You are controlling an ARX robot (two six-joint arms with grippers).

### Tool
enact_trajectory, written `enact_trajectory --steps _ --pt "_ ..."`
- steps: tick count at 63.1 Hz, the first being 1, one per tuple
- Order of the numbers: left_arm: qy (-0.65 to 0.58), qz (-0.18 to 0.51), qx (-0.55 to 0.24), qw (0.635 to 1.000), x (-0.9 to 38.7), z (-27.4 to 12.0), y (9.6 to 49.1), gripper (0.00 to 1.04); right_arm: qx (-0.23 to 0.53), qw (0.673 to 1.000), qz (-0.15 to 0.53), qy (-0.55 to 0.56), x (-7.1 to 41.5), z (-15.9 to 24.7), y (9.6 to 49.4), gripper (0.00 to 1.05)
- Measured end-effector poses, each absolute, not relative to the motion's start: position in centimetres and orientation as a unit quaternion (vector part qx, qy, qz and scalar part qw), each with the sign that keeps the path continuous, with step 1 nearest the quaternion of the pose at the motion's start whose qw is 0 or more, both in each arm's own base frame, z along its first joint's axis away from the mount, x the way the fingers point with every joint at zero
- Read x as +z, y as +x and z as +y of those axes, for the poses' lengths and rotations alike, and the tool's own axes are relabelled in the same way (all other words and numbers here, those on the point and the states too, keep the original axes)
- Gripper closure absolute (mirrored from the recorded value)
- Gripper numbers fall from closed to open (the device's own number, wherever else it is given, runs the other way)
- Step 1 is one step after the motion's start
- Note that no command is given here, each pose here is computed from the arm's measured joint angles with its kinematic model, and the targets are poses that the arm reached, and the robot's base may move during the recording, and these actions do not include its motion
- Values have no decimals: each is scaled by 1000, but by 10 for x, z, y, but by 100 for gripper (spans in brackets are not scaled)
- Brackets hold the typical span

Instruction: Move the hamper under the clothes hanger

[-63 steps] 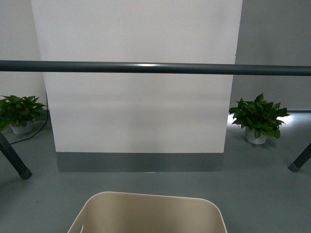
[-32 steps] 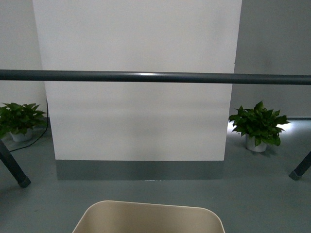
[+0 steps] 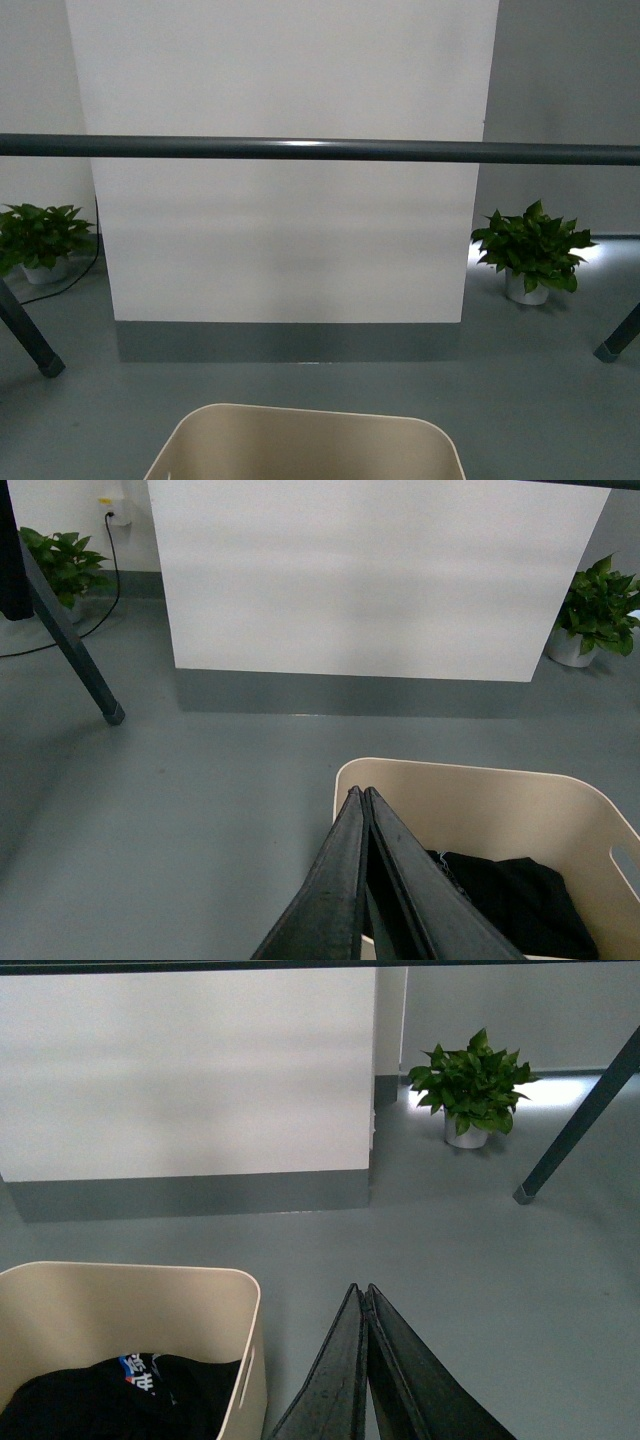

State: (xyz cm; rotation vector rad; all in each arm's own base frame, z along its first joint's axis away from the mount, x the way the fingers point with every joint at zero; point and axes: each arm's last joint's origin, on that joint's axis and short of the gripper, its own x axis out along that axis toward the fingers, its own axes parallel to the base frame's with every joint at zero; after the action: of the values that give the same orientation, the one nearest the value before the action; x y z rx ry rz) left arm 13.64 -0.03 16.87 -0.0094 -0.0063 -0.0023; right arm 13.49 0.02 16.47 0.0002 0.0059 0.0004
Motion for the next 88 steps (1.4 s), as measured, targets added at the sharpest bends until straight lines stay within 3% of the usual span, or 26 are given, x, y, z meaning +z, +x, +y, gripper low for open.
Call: enact_trajectory --steps 88 --pt "-3 -7 -1 1000 169 0 97 101 2 1000 -1 0 165 0 98 103"
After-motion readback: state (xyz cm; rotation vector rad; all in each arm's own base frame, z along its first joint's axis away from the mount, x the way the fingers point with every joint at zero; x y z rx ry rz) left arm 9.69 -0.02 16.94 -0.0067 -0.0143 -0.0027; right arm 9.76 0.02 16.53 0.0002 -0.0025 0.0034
